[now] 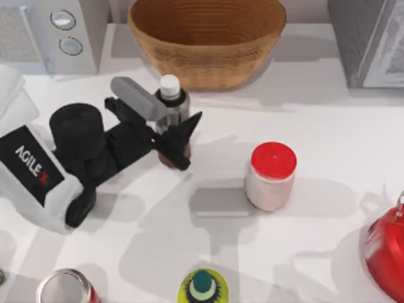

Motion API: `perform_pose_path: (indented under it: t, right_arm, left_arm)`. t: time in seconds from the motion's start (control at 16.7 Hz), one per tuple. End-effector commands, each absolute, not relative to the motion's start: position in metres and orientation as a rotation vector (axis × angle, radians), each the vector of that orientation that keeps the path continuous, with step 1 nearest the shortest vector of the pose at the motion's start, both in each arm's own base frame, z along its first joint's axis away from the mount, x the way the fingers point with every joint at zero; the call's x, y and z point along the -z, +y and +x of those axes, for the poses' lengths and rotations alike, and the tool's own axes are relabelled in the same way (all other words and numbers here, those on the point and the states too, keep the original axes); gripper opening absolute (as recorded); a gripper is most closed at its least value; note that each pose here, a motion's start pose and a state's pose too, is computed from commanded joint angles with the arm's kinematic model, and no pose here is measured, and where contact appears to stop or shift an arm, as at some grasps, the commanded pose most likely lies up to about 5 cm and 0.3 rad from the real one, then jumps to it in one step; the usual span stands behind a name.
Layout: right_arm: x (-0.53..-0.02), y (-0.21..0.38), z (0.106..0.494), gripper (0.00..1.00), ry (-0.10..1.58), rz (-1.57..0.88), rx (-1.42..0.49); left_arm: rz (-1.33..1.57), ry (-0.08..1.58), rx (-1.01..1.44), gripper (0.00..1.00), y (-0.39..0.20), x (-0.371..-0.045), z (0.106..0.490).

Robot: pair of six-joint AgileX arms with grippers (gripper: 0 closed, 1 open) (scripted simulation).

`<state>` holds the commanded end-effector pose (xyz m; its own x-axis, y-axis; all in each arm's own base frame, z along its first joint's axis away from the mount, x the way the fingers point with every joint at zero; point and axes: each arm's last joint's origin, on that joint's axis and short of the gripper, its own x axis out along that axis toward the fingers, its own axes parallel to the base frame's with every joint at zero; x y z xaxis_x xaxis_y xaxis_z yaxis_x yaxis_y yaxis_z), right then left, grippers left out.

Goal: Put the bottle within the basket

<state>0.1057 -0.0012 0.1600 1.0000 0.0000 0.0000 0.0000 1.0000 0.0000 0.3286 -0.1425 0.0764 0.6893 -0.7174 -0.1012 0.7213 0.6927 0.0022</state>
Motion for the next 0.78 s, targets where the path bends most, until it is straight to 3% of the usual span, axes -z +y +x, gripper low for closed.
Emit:
perform_pose_path:
  t: [0.3,0.78]
  right_arm:
    - [-0.1600,-0.0012,0.1057,1.00,0.000,0.000,0.000]
    - [-0.1600,-0.0012,0.1057,1.00,0.000,0.000,0.000]
  left_arm:
    - [0.043,0.095,0.805,0.02,-0.1425,-0.0764,0.3286]
    - [0.043,0.095,0.805,0.00,-0.1425,-0.0764,0.3286]
